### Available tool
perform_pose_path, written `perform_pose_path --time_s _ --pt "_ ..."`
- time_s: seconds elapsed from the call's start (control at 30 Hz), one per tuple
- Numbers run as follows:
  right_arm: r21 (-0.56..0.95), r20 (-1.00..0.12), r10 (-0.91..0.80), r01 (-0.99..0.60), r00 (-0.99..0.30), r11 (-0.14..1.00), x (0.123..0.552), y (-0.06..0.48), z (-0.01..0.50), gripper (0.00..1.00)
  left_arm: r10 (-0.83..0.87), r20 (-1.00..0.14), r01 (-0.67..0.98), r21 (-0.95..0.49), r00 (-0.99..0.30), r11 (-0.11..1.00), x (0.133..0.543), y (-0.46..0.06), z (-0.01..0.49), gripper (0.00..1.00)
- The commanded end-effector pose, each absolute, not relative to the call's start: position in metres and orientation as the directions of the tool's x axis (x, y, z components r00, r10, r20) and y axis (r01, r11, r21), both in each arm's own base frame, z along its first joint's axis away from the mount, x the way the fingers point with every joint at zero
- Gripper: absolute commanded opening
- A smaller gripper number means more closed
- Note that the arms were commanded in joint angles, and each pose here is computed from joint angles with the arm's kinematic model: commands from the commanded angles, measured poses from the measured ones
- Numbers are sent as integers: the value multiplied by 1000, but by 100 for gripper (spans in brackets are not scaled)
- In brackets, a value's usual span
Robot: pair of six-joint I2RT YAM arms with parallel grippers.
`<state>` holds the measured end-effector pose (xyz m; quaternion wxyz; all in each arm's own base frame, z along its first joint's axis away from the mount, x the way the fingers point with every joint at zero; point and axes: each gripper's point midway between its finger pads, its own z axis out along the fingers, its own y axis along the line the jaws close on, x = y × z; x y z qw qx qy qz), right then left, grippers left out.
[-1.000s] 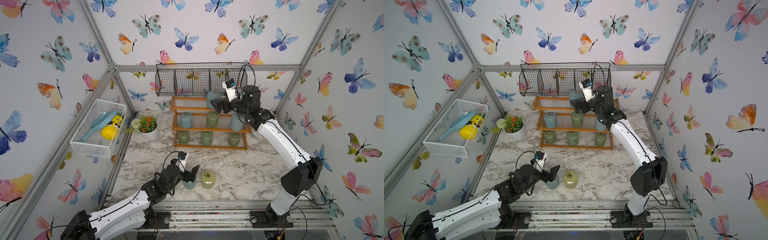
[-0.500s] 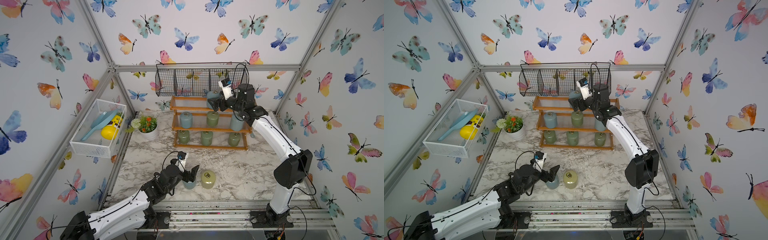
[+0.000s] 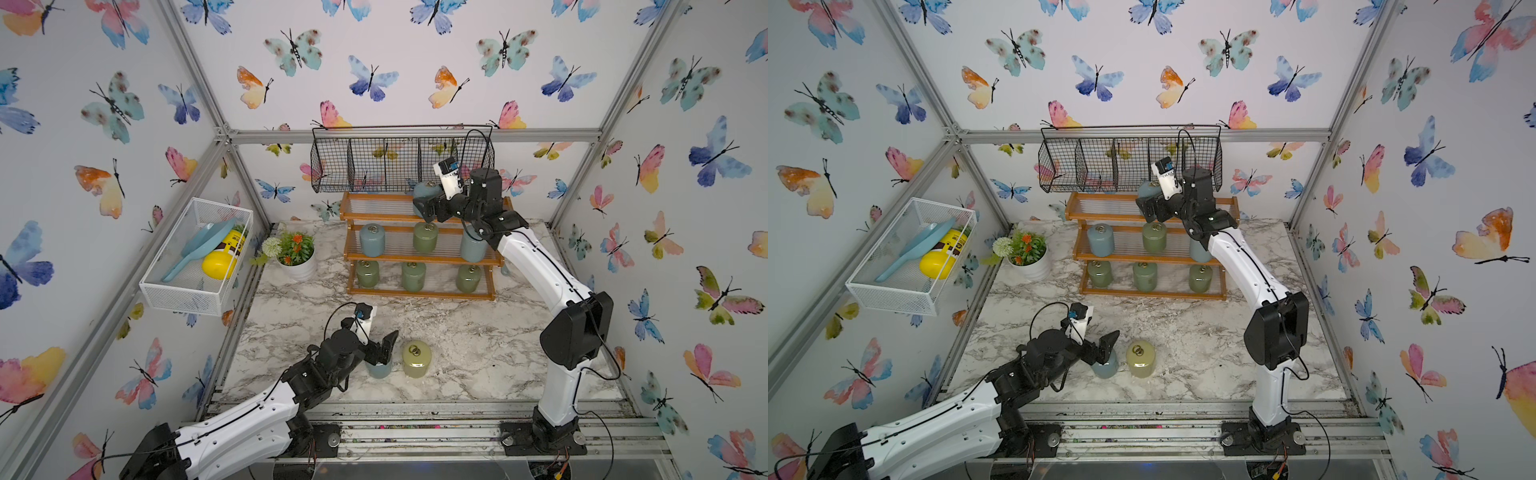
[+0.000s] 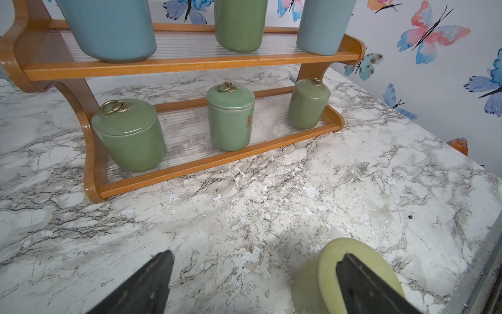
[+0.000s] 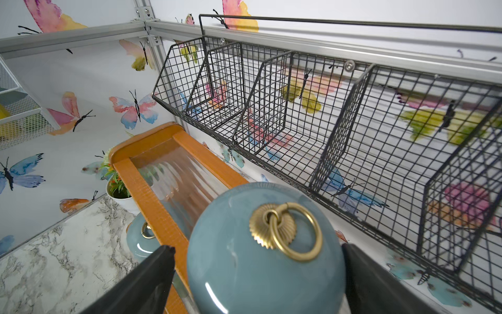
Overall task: Remove the tea canisters from the shelf
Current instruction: Pick up the tea canister from the shelf.
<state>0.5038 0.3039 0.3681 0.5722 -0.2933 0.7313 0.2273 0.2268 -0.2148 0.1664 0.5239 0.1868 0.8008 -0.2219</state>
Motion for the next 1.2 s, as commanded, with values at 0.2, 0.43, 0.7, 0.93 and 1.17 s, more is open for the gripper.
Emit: perform_pose_path --time_s 0.2,0.43,0.7,0.93,1.17 --pt "14 -979 -133 -699 -156 715 513 307 376 100 60 -917 539 -177 -394 824 222 -215 166 98" --pt "30 -982 -113 -714 -151 700 517 312 376 100 54 -914 536 -188 -403 823 221 -213 164 99" --pt "36 -983 -104 -720 -150 693 524 318 373 100 44 -912 529 -197 -407 825 220 -211 164 98" --pt "37 -983 -105 -715 -154 698 530 319 367 100 42 -911 530 -201 -410 824 218 -211 162 98" --pt "41 -983 -102 -717 -154 695 532 321 365 100 41 -910 529 -202 -412 824 218 -210 162 98"
